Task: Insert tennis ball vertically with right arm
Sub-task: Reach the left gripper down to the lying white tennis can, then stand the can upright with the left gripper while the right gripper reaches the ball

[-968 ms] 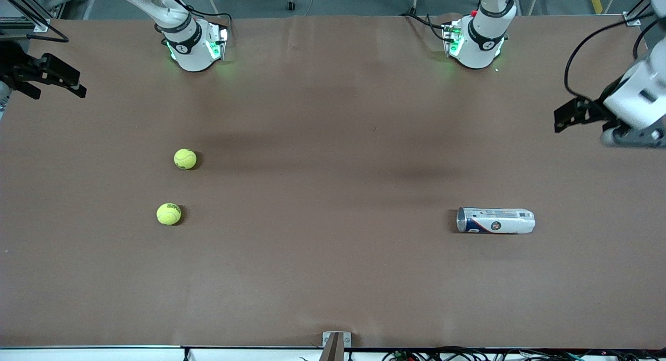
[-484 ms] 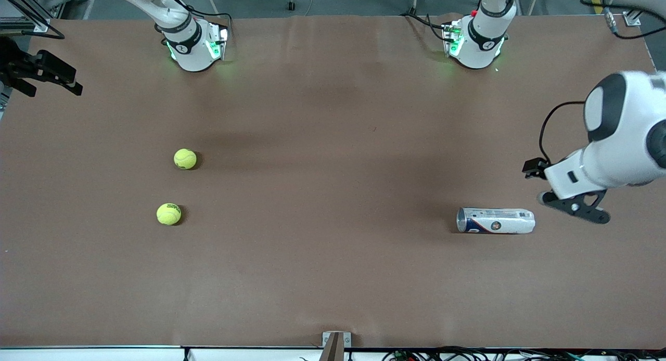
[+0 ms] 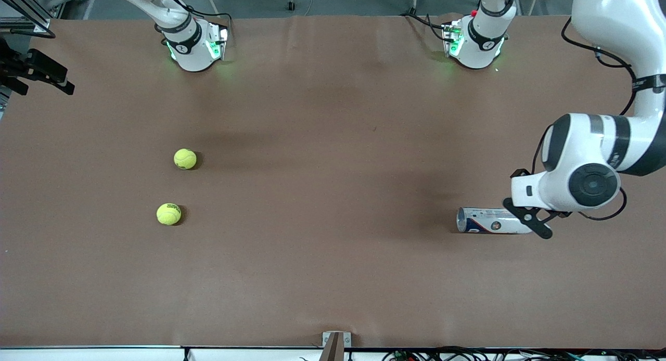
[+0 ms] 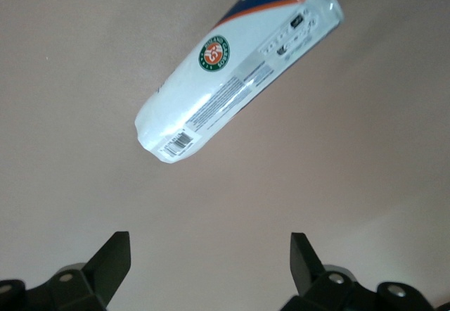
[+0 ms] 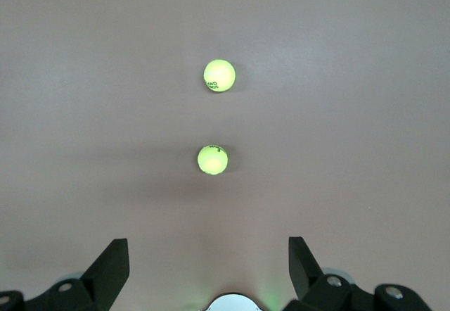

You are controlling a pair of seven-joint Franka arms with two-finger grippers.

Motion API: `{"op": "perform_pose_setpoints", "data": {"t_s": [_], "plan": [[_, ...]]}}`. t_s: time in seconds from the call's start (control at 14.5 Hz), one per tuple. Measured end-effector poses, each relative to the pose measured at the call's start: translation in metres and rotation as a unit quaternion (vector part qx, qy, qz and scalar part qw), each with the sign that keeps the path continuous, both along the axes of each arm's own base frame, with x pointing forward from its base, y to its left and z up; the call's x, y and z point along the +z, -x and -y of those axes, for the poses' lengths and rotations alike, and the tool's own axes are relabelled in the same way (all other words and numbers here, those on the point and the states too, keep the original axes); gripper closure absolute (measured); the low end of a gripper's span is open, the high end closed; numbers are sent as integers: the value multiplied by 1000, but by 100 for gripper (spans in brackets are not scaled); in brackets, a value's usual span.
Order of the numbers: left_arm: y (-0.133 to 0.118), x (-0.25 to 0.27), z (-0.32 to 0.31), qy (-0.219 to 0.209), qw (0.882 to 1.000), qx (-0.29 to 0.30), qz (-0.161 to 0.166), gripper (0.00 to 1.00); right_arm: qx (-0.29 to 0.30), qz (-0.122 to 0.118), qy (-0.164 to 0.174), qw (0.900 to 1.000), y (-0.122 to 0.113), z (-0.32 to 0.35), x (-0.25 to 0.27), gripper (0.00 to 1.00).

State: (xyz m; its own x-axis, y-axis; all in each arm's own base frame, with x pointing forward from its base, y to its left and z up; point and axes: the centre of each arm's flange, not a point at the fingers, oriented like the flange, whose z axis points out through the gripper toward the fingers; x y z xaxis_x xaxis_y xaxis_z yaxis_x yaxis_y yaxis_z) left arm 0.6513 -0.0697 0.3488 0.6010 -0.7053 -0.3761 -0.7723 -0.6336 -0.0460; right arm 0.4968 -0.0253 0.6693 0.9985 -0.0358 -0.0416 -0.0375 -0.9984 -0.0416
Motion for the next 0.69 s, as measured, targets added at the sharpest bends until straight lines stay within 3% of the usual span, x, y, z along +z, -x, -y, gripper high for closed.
{"op": "perform_pose_setpoints", "data": {"t_s": [0.28,0.69], "plan": [[-3,-34,16,-24,996,-82,-25,1,-7,-16,-1,1000,-11,8,-18,0],[-7,-106,21,-47,984,-170,-19,0,-16,-44,10,999,-61,25,-89,0]]}}
